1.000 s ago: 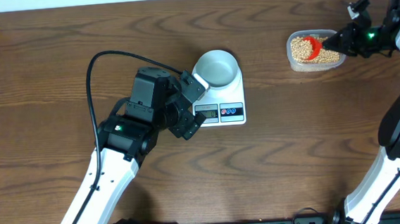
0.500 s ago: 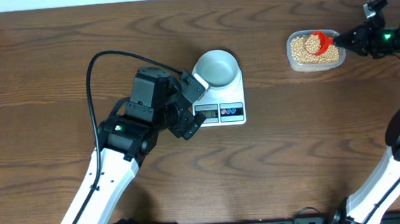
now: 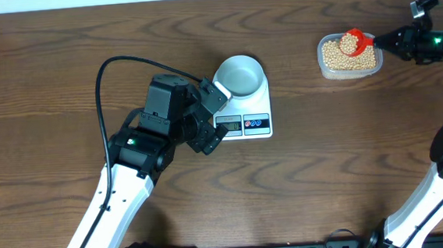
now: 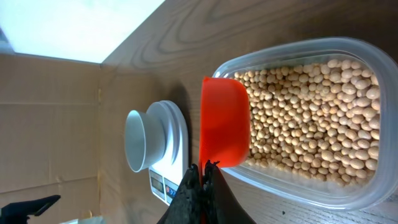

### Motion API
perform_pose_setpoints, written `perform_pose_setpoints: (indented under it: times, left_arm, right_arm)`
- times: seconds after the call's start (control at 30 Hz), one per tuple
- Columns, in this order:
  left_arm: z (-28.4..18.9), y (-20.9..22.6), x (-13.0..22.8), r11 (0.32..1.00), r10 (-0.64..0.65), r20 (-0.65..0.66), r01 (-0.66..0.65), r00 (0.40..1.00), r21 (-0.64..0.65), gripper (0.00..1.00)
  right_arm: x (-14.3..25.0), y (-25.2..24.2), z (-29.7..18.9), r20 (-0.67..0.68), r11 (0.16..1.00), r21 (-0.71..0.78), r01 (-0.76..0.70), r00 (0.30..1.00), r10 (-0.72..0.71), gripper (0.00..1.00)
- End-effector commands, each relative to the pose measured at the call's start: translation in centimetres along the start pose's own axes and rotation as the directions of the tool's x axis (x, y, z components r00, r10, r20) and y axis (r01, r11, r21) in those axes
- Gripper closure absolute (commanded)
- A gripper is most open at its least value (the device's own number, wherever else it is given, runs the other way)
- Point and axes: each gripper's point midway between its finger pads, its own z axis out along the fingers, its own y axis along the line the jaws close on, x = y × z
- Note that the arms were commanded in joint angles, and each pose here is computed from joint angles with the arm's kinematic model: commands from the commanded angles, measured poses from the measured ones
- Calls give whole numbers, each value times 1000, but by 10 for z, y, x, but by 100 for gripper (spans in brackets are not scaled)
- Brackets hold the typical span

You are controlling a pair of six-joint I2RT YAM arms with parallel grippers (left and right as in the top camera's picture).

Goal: Scoop item into bowl and weigh 50g on scale
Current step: 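Drag the scoop through the soybeans and lift it out filled, then carry the filled scoop leftward over the grey bowl on the scale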

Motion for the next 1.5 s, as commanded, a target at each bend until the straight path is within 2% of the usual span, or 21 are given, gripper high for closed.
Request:
perform_pose_setpoints:
  times: [0.0, 0.77, 1.47]
  left_arm:
    - [-2, -1, -2, 1000, 9, 9, -9, 1000, 8, 14]
    - [-2, -1, -2, 1000, 9, 9, -9, 1000, 8, 14]
    - [-2, -1, -2, 1000, 9, 9, -9, 1000, 8, 14]
  right_arm:
    - [0, 4, 0, 6, 998, -56, -1, 1000, 1, 99]
    - [-1, 49, 8, 9, 963, -266, 39, 999, -38, 99]
    - [42, 117, 83, -156, 925, -364, 110, 972, -177, 99]
